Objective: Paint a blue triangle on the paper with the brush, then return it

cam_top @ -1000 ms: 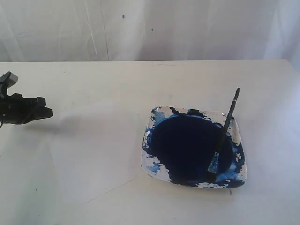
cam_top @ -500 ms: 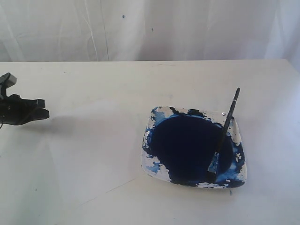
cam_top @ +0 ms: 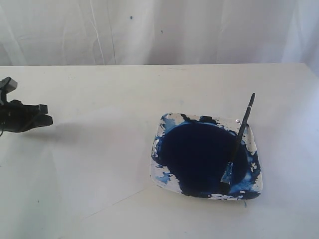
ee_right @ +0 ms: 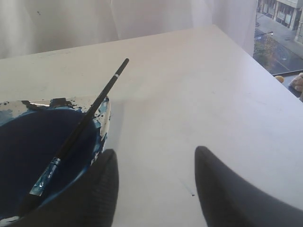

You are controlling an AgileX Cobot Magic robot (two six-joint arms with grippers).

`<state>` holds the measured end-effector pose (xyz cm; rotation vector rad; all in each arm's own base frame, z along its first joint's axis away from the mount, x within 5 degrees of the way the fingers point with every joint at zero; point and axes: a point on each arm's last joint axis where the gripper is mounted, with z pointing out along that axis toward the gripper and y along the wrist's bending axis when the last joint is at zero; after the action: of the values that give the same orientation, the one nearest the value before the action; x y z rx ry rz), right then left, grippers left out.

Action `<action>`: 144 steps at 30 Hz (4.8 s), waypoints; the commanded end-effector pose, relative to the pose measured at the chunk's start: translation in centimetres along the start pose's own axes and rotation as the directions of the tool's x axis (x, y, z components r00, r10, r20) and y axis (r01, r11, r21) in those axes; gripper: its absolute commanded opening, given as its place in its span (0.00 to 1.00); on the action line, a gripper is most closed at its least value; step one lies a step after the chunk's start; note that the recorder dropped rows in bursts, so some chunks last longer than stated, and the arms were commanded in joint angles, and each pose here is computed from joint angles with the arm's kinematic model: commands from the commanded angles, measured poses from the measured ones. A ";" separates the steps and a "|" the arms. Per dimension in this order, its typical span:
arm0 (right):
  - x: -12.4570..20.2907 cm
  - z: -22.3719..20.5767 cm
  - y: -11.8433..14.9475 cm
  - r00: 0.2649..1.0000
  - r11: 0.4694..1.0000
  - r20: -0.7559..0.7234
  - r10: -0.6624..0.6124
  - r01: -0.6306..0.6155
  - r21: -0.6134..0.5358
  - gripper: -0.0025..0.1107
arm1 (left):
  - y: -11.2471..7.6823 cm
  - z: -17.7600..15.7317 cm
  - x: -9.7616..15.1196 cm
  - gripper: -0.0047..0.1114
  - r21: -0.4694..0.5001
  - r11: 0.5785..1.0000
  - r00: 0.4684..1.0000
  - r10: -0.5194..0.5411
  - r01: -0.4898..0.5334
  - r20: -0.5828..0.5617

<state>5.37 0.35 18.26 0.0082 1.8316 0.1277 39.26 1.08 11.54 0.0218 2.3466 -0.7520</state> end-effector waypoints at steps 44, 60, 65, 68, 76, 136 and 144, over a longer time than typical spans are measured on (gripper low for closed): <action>0.0 0.0 0.0 1.000 1.000 0.005 -0.006 0.006 0.002 0.44 | 0.0 1.3 -0.4 0.04 0.143 0.989 0.999 0.029 -0.022 -0.045; 0.0 0.0 0.0 1.000 1.000 0.005 -0.006 0.006 0.002 0.44 | 0.5 1.3 -0.3 0.04 0.089 0.993 0.996 0.076 -0.072 -0.047; 0.0 0.0 0.0 1.000 1.000 0.005 -0.006 0.006 0.002 0.44 | 0.6 1.3 -0.3 0.04 0.083 0.993 0.995 0.085 -0.081 -0.046; 0.0 0.0 0.0 1.000 1.000 0.005 -0.006 0.006 0.002 0.44 | 0.6 1.3 -0.3 0.04 0.084 0.992 0.994 0.101 -0.097 -0.045; 0.0 0.0 0.0 1.000 1.000 0.005 -0.006 0.006 0.002 0.44 | 0.5 1.3 -0.3 0.04 0.093 0.991 0.994 0.101 -0.096 -0.046; 0.0 0.0 0.0 1.000 1.000 0.005 -0.019 0.019 0.002 0.44 | 0.5 1.3 -0.3 0.04 0.093 0.991 0.994 0.101 -0.096 -0.046; -2.0 -0.2 0.4 0.975 0.999 0.222 0.017 -0.006 -0.049 0.44 | 0.5 1.3 -0.3 0.04 0.093 0.991 0.994 0.101 -0.096 -0.046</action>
<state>5.51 0.45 18.91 0.0072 1.7588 0.1465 40.35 0.71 10.58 0.1850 2.3375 -0.8322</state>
